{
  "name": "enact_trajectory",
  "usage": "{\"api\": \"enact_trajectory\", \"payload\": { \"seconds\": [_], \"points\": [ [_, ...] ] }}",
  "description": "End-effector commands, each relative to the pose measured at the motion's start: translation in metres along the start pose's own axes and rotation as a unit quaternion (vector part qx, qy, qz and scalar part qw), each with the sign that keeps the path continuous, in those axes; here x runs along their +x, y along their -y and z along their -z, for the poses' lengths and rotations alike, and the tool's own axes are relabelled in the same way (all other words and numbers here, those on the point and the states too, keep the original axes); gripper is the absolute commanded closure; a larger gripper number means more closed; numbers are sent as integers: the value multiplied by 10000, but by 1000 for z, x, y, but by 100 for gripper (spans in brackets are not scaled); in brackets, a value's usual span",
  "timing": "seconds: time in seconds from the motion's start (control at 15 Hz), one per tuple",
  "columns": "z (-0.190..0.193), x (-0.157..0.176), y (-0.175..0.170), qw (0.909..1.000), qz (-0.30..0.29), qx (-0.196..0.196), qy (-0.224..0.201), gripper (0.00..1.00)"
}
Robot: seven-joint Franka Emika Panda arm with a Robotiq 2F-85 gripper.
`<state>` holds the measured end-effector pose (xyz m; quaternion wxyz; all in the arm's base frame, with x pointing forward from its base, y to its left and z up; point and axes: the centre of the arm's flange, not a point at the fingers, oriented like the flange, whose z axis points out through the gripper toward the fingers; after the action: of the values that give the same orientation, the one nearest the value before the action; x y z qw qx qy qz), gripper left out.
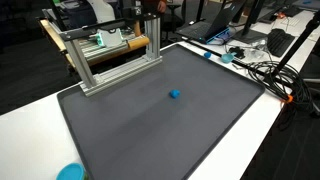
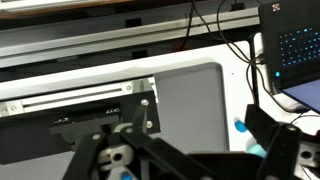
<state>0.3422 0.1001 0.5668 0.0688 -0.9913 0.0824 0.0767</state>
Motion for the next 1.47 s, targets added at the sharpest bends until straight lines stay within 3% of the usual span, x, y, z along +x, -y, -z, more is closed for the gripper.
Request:
{"api": "enact_trajectory", "payload": {
  "seconds": [0.0,0.13,0.33,0.4,0.6,0.73,0.8,1.07,1.27,1.4],
  "points": [
    [0,0,0,10000,0,0,0,0],
    [1,-1,-1,9999,10,-56,-87,0],
    [3,0,-25,9960,219,-520,-687,0],
    [2,0,-37,9935,321,-802,-745,0],
    [-2,-3,-69,9889,753,-962,-843,0],
    [-6,0,-86,9891,724,-816,-985,0],
    [1,9,-64,9911,639,-888,-753,0],
    [-2,10,-66,9912,644,-882,-751,0],
    [-14,18,-66,9860,715,-598,-1386,0],
    [-25,17,-65,9840,688,-457,-1580,0]
  ]
}}
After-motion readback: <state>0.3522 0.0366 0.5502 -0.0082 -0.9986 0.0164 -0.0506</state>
